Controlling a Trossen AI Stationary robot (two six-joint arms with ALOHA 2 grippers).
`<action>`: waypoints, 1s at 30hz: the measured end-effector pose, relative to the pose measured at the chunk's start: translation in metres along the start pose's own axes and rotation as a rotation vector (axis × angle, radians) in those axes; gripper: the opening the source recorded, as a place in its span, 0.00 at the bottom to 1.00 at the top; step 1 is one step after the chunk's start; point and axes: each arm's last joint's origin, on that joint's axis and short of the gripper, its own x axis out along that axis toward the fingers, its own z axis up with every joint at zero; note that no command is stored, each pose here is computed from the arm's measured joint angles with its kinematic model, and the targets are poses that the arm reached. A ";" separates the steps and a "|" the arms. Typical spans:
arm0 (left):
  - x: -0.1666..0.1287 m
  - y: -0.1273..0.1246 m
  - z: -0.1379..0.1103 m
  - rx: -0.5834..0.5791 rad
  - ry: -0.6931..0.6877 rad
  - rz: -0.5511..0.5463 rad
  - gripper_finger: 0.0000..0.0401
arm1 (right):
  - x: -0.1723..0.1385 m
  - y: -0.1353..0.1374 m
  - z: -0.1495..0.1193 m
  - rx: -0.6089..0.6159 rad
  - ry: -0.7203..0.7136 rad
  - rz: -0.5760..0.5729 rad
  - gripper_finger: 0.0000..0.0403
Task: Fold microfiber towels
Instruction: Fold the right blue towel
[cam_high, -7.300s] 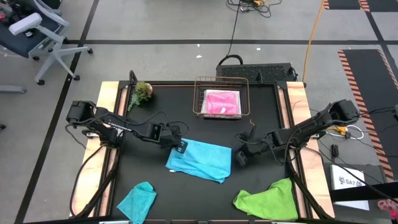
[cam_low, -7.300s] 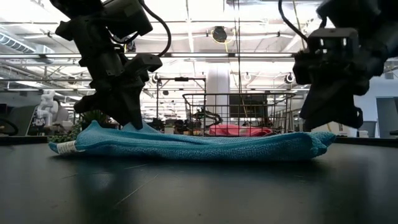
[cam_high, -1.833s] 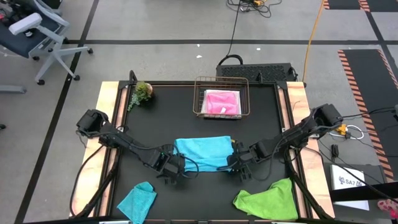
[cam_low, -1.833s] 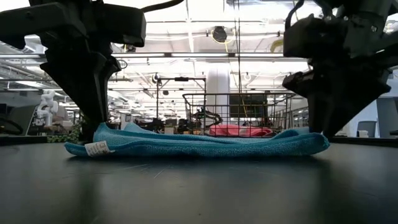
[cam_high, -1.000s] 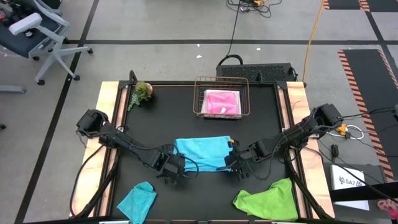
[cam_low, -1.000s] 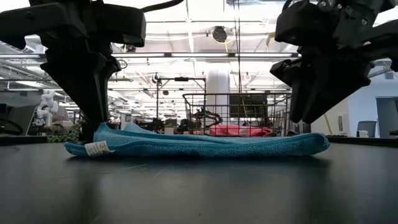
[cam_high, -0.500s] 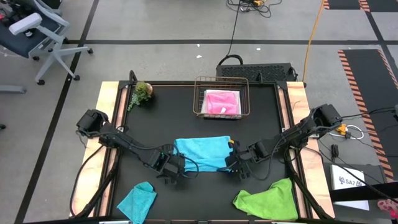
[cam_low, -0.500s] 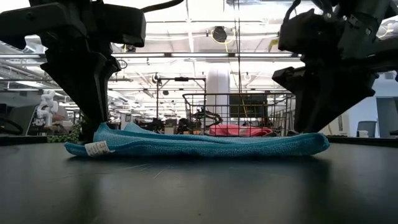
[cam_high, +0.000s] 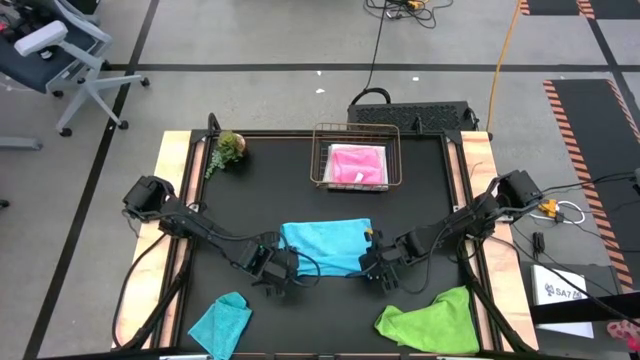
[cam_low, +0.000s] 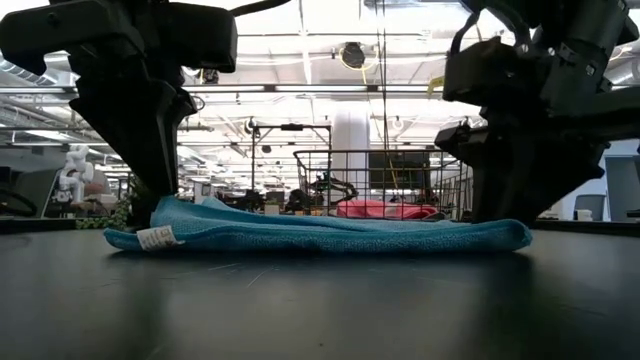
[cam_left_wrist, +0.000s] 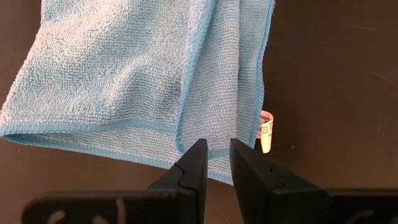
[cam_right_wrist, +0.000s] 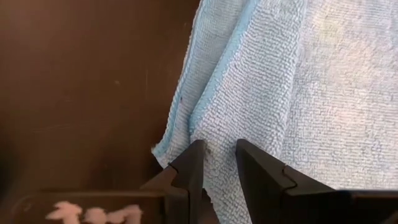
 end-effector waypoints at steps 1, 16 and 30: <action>0.000 0.000 0.000 0.000 0.000 0.000 0.18 | 0.000 0.000 0.000 0.000 0.003 0.000 0.21; 0.000 0.000 0.000 0.000 0.000 0.000 0.18 | 0.001 -0.002 0.000 0.047 -0.001 -0.027 0.16; 0.000 0.013 -0.010 -0.056 0.125 0.097 0.18 | 0.000 -0.001 0.000 0.126 0.002 -0.004 0.01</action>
